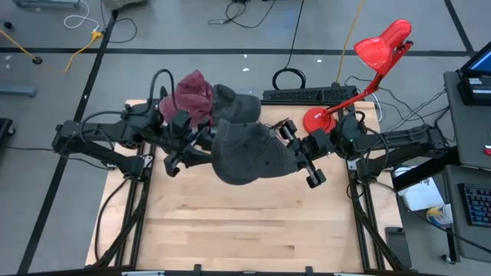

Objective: Pick & Place hat
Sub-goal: Stack the right black cap on top of the black cap on the shelf

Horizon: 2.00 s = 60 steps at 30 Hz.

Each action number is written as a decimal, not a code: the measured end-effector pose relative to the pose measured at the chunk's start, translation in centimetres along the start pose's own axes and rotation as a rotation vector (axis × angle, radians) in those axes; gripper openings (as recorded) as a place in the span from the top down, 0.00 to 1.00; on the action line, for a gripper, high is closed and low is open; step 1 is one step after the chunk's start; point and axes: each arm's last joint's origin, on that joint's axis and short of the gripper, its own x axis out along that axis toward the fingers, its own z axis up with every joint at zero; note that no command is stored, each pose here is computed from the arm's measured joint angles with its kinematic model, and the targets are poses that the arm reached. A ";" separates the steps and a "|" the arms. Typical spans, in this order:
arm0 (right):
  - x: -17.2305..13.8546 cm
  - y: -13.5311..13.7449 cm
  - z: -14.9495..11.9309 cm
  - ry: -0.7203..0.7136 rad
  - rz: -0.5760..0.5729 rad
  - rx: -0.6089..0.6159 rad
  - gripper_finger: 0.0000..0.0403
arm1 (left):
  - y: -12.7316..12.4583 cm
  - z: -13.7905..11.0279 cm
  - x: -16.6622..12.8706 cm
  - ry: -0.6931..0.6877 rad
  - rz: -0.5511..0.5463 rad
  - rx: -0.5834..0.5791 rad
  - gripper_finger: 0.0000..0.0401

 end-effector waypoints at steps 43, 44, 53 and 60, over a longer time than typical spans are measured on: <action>-3.2 -3.8 -5.5 -0.397 -0.365 0.495 0.48 | -0.3 4.2 -1.6 -0.391 0.060 0.786 0.98; -2.9 -4.2 -5.3 -0.398 -0.348 0.495 0.48 | 0.2 4.2 -1.2 -0.399 0.057 0.783 0.98; 0.9 -6.9 -1.9 -0.409 -0.154 0.385 0.48 | 3.4 4.0 0.3 -0.419 0.016 0.726 0.98; 2.2 -7.4 -0.4 -0.433 -0.116 0.315 0.48 | 4.1 3.9 0.5 -0.397 0.036 0.703 0.98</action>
